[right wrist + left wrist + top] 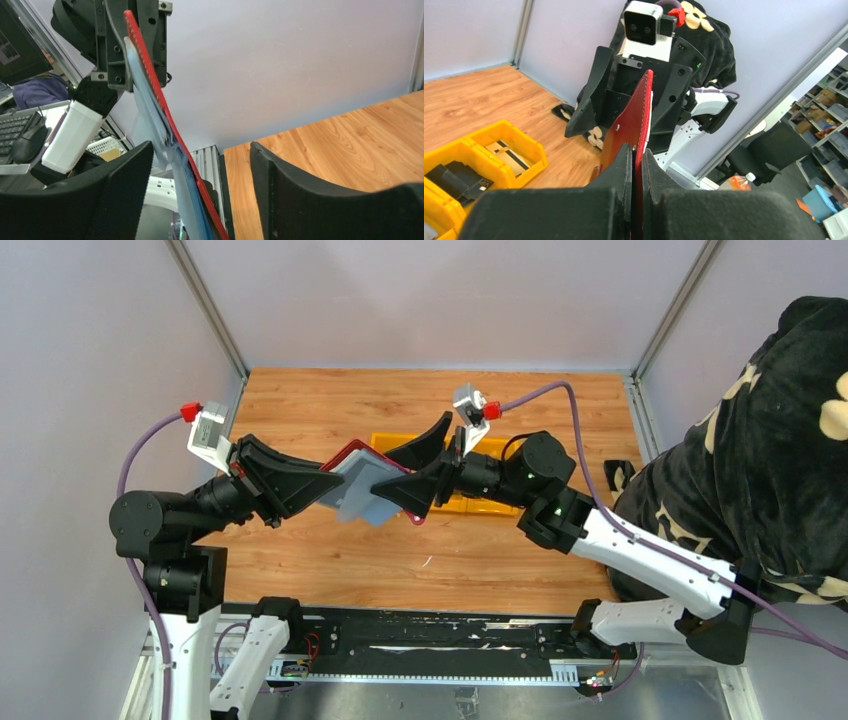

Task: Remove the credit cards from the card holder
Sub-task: Remove the credit card from the card holder.

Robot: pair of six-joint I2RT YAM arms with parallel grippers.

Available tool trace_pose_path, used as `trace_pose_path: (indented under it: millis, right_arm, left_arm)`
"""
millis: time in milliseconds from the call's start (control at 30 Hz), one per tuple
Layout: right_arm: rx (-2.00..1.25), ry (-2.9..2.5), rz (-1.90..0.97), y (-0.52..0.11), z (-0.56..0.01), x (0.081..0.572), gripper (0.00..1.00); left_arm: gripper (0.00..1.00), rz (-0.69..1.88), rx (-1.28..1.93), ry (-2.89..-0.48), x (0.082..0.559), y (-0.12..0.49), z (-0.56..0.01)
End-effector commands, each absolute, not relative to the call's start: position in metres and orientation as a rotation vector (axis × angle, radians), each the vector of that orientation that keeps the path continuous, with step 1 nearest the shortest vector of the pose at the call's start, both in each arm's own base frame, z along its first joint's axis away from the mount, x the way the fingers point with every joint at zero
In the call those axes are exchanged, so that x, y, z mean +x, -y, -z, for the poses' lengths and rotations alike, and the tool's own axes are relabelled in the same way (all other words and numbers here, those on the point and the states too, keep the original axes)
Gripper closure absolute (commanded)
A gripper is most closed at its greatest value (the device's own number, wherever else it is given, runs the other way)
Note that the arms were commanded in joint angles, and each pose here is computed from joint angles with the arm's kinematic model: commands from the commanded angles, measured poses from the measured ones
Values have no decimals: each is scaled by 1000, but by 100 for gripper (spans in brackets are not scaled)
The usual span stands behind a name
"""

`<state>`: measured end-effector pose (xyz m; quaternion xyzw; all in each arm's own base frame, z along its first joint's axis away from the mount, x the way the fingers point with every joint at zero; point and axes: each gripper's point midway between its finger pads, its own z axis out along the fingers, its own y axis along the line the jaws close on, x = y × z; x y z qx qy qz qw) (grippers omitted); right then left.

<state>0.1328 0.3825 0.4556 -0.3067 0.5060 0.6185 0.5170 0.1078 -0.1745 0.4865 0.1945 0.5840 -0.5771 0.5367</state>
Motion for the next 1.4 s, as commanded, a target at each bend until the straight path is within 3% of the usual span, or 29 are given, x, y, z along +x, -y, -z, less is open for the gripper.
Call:
trace_pose_path:
  millis: [0,133,233,600,967,1200,1367]
  right_arm:
    - [-765,-1154,-1410,-359,-460,124,20]
    - [-709,-1078,-1391,-324,-483,112,7]
    - [-642,-1100,-1350,-313,-488,120,5]
    - [-735,-1204,-1333,-355,-484,137,5]
    - [-814,-1143,-1524,-375,-476,113,10]
    - [-780,-1134,-1688,-378,-488,101,28]
    - [-665,-1248,-1680,-381,-485,117,66]
  left_arm:
    - [100,1317,508,-1372,102,173,-491]
    - [100,1258,494,-1396,109,170,-484]
    - [100,1223,502,-1391,109,169,-481]
    - [100,1216,517,-1392,105,169,-480]
    - [100,1453,455,-1431,105,178,-478]
    - [100,1488,419,-1468,112,179,-472]
    - [100,1488,418,-1468,112,179,-473]
